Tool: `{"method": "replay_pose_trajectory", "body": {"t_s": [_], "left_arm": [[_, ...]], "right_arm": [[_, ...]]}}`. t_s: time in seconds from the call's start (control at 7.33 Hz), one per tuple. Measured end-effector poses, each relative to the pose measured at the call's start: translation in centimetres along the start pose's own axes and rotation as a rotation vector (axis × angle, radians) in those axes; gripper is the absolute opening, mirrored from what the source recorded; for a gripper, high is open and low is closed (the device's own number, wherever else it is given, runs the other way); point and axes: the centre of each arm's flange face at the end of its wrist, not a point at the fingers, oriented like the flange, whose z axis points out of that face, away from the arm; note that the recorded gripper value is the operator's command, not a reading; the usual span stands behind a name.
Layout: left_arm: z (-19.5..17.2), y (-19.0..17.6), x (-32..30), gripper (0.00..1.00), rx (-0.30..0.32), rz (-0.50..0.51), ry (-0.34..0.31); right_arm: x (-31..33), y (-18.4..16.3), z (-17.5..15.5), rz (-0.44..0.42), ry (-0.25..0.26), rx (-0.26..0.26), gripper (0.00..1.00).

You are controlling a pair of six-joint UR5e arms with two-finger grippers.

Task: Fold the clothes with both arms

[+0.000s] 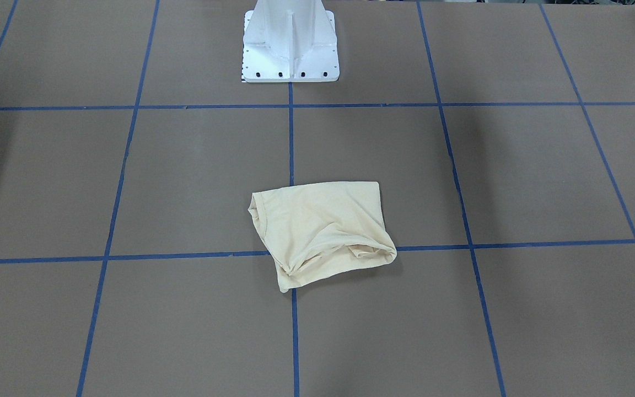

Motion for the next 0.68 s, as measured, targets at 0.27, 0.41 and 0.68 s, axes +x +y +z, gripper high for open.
{"method": "replay_pose_trajectory", "body": {"t_s": [0.27,0.41,0.68], "left_arm": [[-1.7,6.3,2.1,0.53,0.007,-0.025,0.002],[-2.1,9.9,2.7,0.53,0.032,-0.041,0.005],[-2.9,17.0,3.9,0.59,0.08,-0.064,0.017]], "right_arm": [[1.6,8.0,0.5,0.019,-0.009,-0.013,1.0],[2.8,11.6,1.4,0.021,-0.025,-0.006,1.0],[4.2,16.3,2.4,0.04,-0.059,0.021,1.0]]}}
